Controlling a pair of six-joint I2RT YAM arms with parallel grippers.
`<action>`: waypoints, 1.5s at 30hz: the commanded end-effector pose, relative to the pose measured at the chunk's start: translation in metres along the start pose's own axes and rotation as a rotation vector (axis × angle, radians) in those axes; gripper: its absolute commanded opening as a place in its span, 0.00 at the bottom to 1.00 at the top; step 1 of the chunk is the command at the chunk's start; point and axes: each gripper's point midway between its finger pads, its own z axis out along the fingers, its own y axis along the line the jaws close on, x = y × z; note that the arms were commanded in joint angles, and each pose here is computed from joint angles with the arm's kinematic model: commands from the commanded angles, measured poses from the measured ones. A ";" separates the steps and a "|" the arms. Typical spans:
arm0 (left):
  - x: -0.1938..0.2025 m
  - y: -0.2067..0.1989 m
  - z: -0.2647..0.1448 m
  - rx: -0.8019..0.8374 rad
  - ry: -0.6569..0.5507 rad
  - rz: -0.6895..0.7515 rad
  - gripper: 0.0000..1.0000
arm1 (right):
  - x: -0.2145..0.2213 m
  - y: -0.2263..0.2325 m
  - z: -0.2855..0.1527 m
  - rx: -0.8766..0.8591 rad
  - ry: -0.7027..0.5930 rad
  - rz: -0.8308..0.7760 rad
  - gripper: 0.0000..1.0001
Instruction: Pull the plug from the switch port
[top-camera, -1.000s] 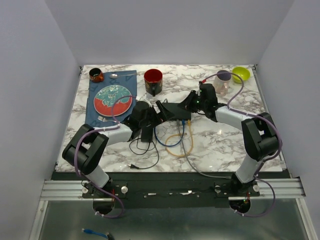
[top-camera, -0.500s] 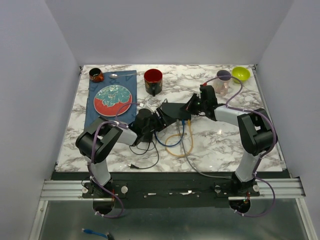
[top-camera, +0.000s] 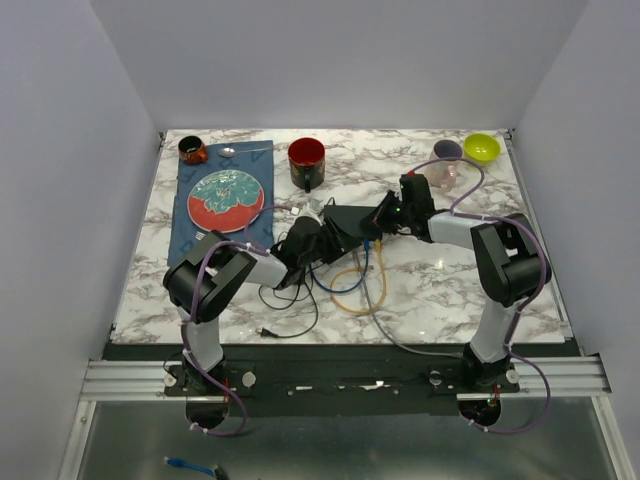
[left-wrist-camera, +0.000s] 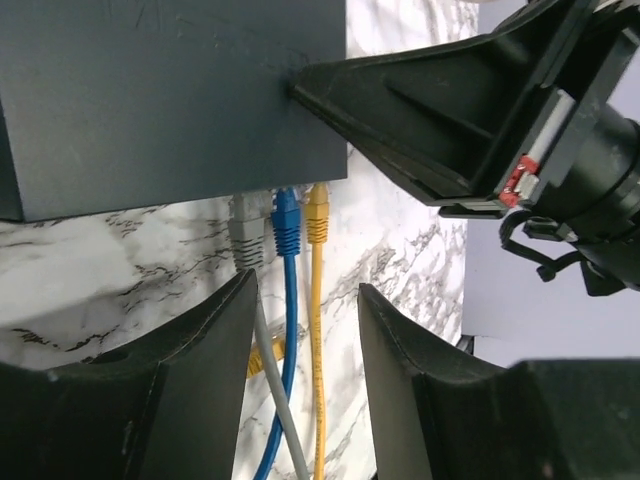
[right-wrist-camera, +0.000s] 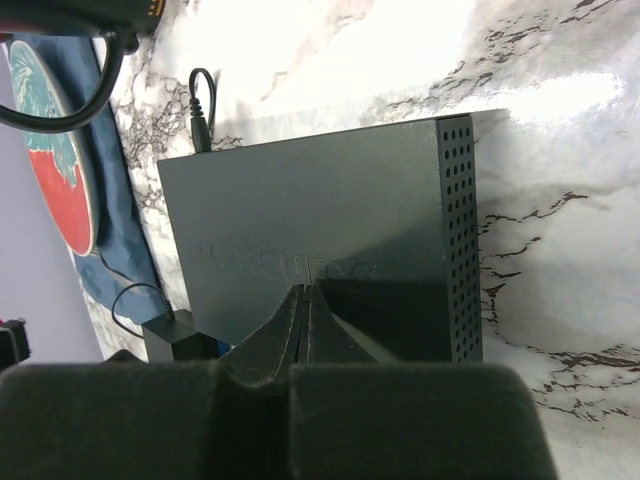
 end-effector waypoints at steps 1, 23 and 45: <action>0.002 0.029 0.007 -0.131 -0.012 -0.010 0.54 | 0.024 -0.034 0.008 0.095 0.074 0.035 0.01; -0.012 0.038 0.026 -0.094 -0.062 -0.142 0.50 | 0.029 -0.043 0.010 0.123 0.085 0.047 0.01; -0.012 0.033 0.035 -0.108 -0.100 -0.214 0.45 | 0.028 -0.041 0.010 0.119 0.081 0.045 0.01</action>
